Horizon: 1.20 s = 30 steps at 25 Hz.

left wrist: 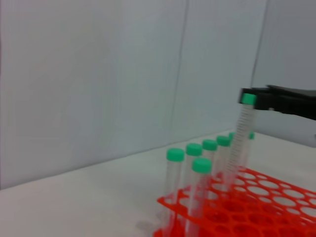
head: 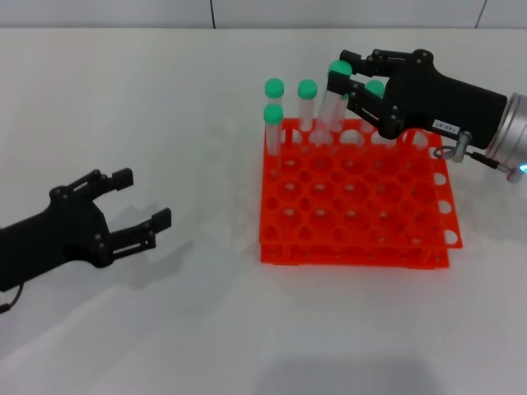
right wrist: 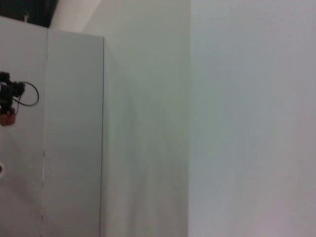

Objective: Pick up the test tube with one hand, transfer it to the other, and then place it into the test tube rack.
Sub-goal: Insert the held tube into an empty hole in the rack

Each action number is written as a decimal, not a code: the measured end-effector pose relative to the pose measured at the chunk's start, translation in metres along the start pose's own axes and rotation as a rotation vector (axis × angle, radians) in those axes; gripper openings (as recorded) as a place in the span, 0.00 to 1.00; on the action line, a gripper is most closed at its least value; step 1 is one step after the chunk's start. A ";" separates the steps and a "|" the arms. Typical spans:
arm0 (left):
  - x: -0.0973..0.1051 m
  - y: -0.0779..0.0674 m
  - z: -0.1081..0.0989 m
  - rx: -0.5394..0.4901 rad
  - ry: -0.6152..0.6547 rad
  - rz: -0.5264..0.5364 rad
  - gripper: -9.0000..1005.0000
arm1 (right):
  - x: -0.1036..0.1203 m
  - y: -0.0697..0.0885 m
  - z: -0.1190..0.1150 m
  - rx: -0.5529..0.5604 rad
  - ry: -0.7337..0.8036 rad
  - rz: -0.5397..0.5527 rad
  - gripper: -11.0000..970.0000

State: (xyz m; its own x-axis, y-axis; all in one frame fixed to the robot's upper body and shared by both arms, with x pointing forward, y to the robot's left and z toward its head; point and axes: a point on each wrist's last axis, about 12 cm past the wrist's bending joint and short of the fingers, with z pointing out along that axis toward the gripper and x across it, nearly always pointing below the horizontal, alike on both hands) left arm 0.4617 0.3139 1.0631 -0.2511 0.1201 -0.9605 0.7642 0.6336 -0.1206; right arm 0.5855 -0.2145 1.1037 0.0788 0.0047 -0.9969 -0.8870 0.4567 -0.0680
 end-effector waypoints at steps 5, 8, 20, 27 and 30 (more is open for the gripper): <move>0.007 -0.003 -0.003 -0.001 -0.010 0.009 0.87 | 0.003 -0.001 0.003 0.011 0.021 0.011 0.26; 0.009 -0.004 -0.003 -0.003 -0.017 0.023 0.87 | 0.005 -0.001 0.007 0.013 0.035 0.026 0.26; 0.007 -0.003 0.000 -0.001 -0.025 0.032 0.87 | 0.005 -0.003 0.013 0.015 0.055 0.051 0.26; 0.008 -0.003 0.001 -0.006 -0.032 0.033 0.87 | 0.005 -0.003 0.019 0.001 0.076 0.063 0.26; 0.010 -0.003 0.000 -0.012 -0.052 0.032 0.87 | 0.005 -0.003 0.021 -0.006 0.087 0.063 0.26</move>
State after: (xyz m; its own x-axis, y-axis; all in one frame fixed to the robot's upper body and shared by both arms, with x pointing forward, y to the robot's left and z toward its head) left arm 0.4568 0.3126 1.0539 -0.1954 0.1012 -0.9755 0.7639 0.6395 -0.0866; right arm 0.5978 -0.1975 1.0993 -0.0170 -0.0445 -0.9989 -0.8917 0.4526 -0.0050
